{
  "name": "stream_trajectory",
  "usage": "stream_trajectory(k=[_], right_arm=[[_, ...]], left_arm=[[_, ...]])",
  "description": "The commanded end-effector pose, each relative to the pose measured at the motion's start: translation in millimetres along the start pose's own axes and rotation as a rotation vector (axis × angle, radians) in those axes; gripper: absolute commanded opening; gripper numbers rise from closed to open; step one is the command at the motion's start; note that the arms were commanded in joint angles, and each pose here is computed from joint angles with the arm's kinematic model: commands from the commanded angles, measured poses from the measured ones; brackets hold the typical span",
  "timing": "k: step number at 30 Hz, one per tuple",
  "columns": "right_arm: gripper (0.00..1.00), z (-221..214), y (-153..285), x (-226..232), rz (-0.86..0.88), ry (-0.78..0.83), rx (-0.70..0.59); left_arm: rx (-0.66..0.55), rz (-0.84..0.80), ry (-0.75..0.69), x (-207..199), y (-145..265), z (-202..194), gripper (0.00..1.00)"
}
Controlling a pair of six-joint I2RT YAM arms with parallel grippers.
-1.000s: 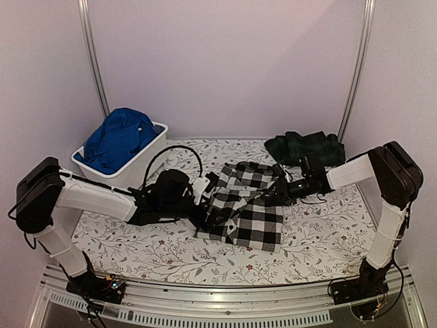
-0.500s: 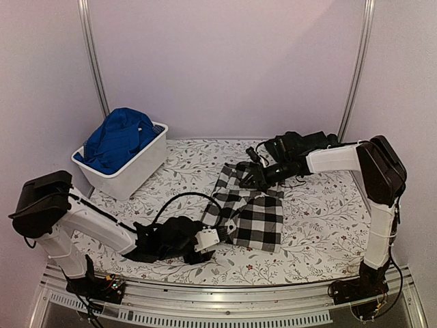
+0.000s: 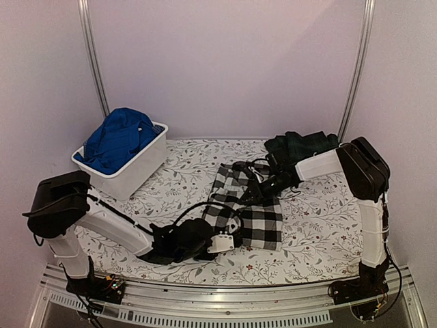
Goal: Fold and stack the mixed laundry pile
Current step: Pick up the 2/3-rectangle-folded shirt from the center of the board, then fold the 2/3-rectangle-folded shirt at the center of the board.
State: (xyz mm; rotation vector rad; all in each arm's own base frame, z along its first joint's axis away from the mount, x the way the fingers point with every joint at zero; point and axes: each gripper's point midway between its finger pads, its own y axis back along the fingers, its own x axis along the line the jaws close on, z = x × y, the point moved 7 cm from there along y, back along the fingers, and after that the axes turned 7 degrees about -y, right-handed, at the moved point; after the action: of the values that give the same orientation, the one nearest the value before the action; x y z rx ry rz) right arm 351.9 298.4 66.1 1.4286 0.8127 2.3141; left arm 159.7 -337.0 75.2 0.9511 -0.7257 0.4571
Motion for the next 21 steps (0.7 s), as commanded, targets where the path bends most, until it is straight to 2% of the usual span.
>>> stream_trajectory(k=[1,5,9,14,17,21], right_arm=[[0.26,-38.6,-30.4,-9.8,-0.055,0.006,0.126],[0.26,-60.7,-29.5,-2.4,-0.021,0.012,0.154],[0.26,-88.4,-26.4,15.2,0.031,0.024,0.202],[0.26,-122.8,-21.4,58.3,0.138,0.08,0.294],[0.27,-130.6,-14.1,71.3,0.192,0.074,0.33],[0.33,-121.6,-3.3,81.4,0.21,0.076,0.31]], left_arm=[[-0.098,-0.113,0.016,9.2,24.9,35.8,0.0],[-0.14,-0.311,0.095,10.5,57.8,53.1,0.0],[-0.191,-0.387,0.185,30.6,88.3,65.6,0.0],[-0.233,-0.466,0.272,45.9,109.5,73.7,0.0],[-0.25,-0.503,0.3,47.1,117.8,72.9,0.0],[-0.276,-0.558,0.339,49.4,125.7,66.2,0.0]])
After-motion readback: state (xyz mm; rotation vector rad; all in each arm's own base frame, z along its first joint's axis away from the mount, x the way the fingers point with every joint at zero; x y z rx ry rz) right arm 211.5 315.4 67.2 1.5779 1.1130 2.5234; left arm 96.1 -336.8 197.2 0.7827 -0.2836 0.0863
